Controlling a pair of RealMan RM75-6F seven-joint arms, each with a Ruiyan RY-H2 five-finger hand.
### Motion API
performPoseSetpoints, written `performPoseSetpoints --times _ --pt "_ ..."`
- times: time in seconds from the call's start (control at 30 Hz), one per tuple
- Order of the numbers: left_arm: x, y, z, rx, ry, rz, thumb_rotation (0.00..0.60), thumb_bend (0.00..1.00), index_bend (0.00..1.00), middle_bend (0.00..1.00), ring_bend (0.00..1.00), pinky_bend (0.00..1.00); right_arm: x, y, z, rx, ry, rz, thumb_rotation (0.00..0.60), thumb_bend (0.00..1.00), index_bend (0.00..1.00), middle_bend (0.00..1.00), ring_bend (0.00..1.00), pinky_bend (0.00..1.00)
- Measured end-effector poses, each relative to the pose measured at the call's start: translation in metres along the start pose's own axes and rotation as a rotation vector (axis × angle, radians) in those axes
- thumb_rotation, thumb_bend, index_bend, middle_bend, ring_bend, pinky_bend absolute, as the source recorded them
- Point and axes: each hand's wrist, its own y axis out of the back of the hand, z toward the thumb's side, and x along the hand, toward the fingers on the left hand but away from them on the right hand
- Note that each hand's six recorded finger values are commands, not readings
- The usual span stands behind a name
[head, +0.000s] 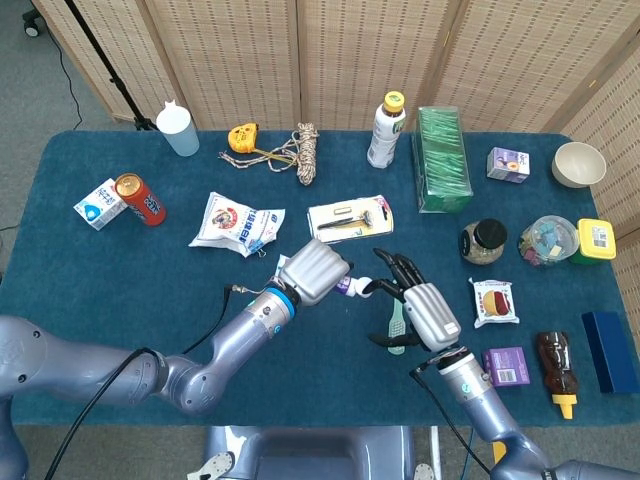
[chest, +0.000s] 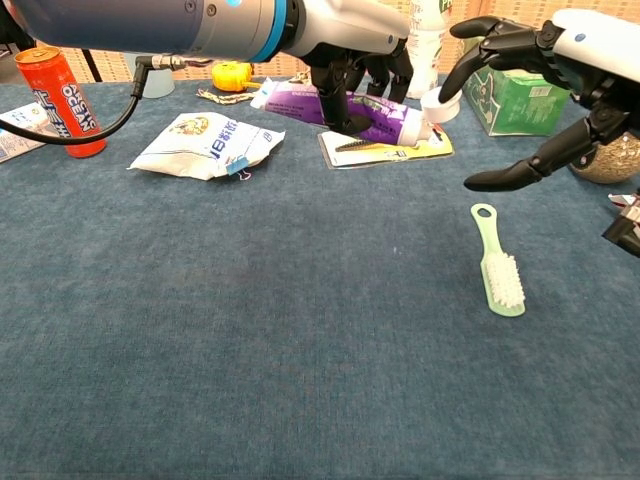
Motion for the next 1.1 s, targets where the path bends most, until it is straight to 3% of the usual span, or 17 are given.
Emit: performPoseSetpoints --times 1.1 --pt "-0.007 0.0 -0.006 -0.025 0.008 0.044 0.6 0.59 0.59 0.51 0.5 0.52 -0.005 -0.01 -0.006 -0.002 -0.021 0.028 0.6 0.04 0.33 0.0 0.0 0.0"
